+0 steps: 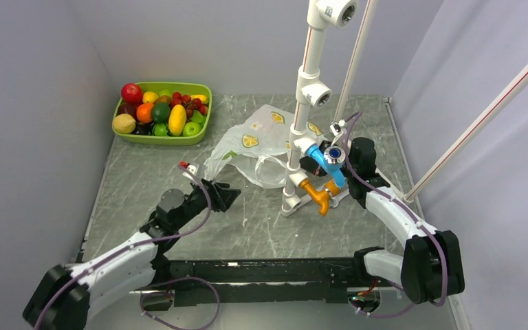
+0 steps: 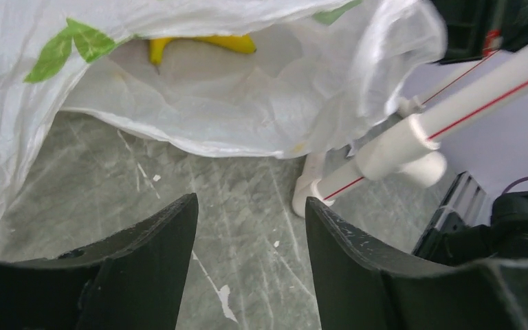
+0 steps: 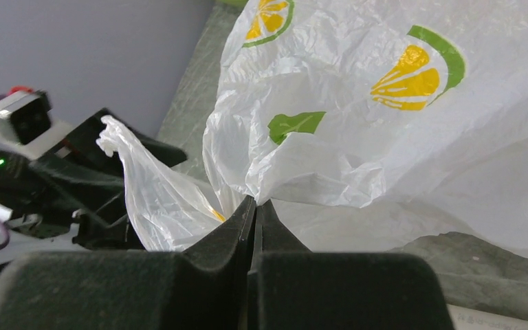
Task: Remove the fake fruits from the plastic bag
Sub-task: Adjust the plastic bag at the center of the board.
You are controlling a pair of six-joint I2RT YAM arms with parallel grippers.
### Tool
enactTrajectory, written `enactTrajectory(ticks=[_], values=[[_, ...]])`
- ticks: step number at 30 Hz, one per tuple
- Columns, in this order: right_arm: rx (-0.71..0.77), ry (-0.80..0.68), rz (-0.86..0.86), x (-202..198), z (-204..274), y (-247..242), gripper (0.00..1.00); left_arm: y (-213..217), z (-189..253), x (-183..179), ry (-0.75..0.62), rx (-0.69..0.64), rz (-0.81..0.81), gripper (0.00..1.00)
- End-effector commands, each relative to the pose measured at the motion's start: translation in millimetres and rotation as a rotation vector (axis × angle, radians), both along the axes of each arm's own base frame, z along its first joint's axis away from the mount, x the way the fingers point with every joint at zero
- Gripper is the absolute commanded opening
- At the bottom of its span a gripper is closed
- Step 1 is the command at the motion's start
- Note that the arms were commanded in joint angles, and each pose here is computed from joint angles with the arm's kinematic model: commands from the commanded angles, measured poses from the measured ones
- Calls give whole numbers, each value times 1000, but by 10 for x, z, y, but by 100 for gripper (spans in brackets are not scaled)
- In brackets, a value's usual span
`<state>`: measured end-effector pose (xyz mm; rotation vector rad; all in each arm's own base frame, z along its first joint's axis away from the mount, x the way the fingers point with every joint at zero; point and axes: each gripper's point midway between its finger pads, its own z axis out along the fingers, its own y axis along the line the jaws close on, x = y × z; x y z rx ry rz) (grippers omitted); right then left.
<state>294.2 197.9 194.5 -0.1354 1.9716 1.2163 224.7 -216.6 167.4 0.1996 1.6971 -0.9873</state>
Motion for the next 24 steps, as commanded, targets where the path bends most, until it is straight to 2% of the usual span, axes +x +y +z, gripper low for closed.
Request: enactTrajectory(ticks=[1, 4, 7, 11, 14, 19, 22, 24], values=[[69, -88, 83, -17, 341, 93, 0, -154, 88, 186, -14, -38, -9, 60], [94, -83, 119, -68, 366, 130, 0, -282, 73, 424, -23, -48, 11, 50], [94, -79, 144, -95, 333, 148, 0, -489, 77, 615, -32, -52, -14, 47], [78, -70, 142, -105, 261, 134, 0, -622, 177, 774, -67, -122, -14, 41], [43, -63, 126, -100, 167, 99, 0, -675, 183, 701, -77, -147, -52, 41], [61, -88, 160, -228, 99, 111, 0, -572, -24, 723, -21, -70, 11, 48], [119, -123, 223, -431, 87, 142, 0, -744, -119, 808, 30, -12, -40, 47], [118, -144, 232, -517, 48, 126, 0, -856, -191, 849, 36, -27, -65, 46]])
